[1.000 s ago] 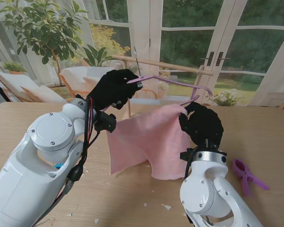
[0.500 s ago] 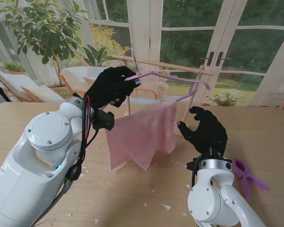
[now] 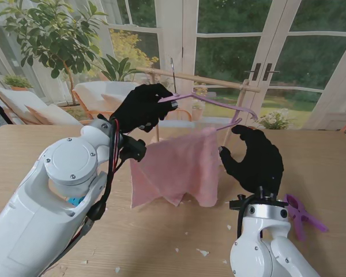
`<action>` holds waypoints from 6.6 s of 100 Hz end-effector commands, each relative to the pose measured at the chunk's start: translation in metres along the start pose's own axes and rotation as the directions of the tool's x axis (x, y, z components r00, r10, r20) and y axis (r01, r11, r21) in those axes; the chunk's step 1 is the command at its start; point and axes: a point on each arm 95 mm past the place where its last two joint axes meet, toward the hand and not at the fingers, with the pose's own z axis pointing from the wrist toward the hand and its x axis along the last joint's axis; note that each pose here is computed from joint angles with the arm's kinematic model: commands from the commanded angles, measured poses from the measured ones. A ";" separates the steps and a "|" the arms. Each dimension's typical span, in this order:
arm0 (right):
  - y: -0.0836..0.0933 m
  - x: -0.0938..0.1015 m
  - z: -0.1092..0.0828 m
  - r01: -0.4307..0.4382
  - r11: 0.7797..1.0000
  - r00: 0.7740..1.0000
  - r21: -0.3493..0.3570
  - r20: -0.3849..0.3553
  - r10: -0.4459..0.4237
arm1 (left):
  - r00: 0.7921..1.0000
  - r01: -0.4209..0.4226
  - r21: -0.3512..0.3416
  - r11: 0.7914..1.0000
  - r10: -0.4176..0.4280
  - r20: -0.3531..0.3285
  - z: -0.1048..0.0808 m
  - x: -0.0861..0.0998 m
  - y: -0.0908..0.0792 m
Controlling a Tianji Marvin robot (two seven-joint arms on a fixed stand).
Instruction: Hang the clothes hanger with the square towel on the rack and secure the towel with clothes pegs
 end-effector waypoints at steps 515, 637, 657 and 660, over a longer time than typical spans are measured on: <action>0.013 0.090 0.079 -0.058 0.998 0.991 0.015 -0.117 0.059 | 0.895 -0.354 -0.064 0.933 0.358 0.267 0.007 -0.201 0.025; 0.010 0.077 0.085 0.021 1.000 0.998 -0.003 -0.067 -0.021 | 0.876 -0.433 -0.148 0.889 0.454 0.162 -0.027 -0.165 0.011; 0.010 0.076 0.085 0.023 1.000 0.998 -0.003 -0.067 -0.023 | 0.884 -0.408 -0.141 0.902 0.429 0.187 -0.027 -0.167 0.013; 0.010 0.076 0.085 0.023 1.000 0.998 -0.003 -0.066 -0.023 | 0.884 -0.405 -0.137 0.904 0.425 0.194 -0.027 -0.167 0.013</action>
